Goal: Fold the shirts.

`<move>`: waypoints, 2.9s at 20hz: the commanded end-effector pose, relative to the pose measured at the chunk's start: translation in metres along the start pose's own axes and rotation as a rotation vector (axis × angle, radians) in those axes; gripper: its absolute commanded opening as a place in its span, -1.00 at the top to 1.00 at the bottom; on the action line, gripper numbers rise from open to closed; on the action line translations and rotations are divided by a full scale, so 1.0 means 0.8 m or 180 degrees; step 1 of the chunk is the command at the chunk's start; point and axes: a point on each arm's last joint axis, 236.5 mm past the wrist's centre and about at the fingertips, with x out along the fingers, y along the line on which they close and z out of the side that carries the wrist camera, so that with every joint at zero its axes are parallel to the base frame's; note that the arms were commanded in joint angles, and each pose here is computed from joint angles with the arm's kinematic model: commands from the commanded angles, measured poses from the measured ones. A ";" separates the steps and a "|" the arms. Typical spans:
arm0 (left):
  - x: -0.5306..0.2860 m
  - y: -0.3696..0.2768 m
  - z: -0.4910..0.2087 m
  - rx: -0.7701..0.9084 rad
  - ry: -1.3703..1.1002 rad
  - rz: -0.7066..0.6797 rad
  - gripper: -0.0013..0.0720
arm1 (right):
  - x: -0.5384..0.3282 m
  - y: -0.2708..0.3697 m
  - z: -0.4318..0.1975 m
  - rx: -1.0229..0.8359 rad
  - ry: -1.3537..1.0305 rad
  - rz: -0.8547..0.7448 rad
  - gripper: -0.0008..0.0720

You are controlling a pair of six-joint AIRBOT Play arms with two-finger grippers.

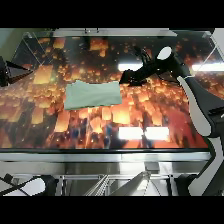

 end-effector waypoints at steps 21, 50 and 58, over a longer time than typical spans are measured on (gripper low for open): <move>-0.001 -0.002 -0.003 0.0053 -0.0070 0.0030 0.92 | -0.221 0.154 0.105 -0.0203 -0.1526 0.1685 0.93; 0.000 -0.008 -0.016 0.0125 0.0067 -0.0035 0.92 | -0.529 -0.264 -0.539 0.4739 -0.1382 -0.2297 0.93; 0.000 -0.009 -0.018 0.0150 0.0085 -0.0048 0.92 | -0.513 -0.295 -0.623 0.5159 -0.1178 -0.2743 -0.94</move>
